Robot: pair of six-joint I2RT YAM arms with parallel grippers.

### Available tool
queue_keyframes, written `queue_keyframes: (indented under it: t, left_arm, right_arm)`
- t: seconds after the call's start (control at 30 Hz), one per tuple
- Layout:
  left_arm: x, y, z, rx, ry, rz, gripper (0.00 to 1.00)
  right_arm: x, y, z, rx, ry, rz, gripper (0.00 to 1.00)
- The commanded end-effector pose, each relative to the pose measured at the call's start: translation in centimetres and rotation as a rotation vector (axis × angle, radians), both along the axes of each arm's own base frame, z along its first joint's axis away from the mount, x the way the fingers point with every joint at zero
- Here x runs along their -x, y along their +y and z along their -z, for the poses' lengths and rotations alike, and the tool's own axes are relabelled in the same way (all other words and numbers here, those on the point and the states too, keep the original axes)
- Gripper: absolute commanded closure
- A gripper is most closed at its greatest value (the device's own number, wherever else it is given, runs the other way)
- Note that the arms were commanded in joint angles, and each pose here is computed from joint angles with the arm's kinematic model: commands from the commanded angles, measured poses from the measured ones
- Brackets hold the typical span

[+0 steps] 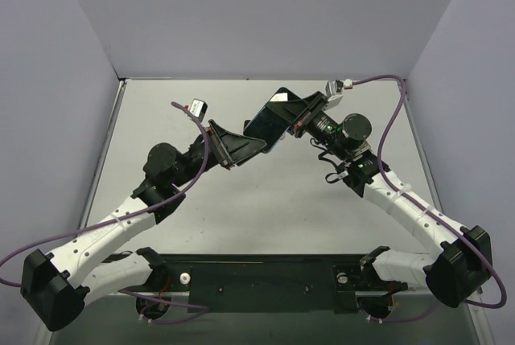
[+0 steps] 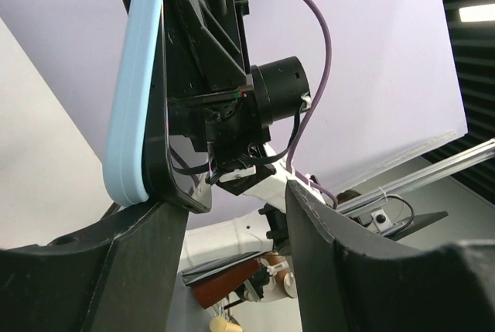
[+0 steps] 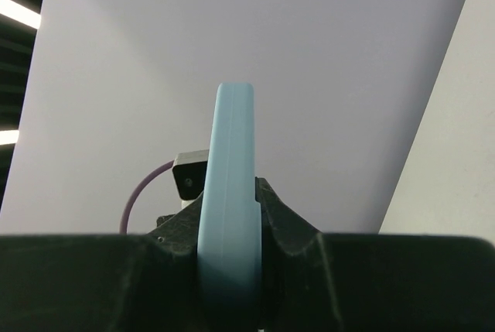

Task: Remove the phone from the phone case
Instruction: Remove the phone case from the phone.

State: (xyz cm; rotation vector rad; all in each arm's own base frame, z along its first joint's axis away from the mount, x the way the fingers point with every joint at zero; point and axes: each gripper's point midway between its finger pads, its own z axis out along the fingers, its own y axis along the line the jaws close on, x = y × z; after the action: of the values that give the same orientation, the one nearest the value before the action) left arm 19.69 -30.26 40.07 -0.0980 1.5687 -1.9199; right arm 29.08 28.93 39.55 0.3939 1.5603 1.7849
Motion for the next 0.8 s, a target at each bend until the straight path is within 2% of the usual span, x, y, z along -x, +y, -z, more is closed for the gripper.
queue_keyframes:
  t: [0.0, 0.13, 0.2, 0.3, 0.43, 0.6, 0.67, 0.77]
  left_arm:
    - [-4.4, 1.9, 0.9, -0.017, 0.038, -0.201, 0.39]
    - [-4.9, 2.4, 0.7, -0.061, 0.022, -0.245, 0.41]
    - [-4.9, 2.5, 0.3, -0.057, 0.012, -0.248, 0.44]
    - [-4.6, 2.1, -0.1, -0.045, 0.002, -0.221, 0.55]
    - [-4.8, 1.5, 0.4, -0.040, 0.017, -0.195, 0.61]
    - [-4.8, 2.0, 0.1, 0.051, 0.032, -0.206, 0.65]
    - [-4.8, 2.4, 0.0, 0.095, 0.045, -0.214, 0.71]
    - [-4.6, 3.2, -0.9, 0.165, 0.026, -0.228, 0.86]
  right_arm:
    - [6.7, 1.0, -6.0, -0.074, -0.214, -0.225, 1.00]
    - [8.0, 1.3, -5.7, 0.001, -0.260, -0.274, 1.00]
    - [8.3, 1.5, -5.1, 0.090, -0.315, -0.267, 1.00]
    - [8.3, 1.8, -3.4, 0.196, -0.294, -0.269, 1.00]
    - [8.9, 2.6, -3.1, 0.220, -0.316, -0.293, 1.00]
    - [9.3, 3.6, -1.4, 0.299, -0.327, -0.299, 1.00]
    - [9.4, 3.7, -0.9, 0.328, -0.337, -0.296, 1.00]
    - [8.9, 3.6, 0.0, 0.359, -0.333, -0.260, 1.00]
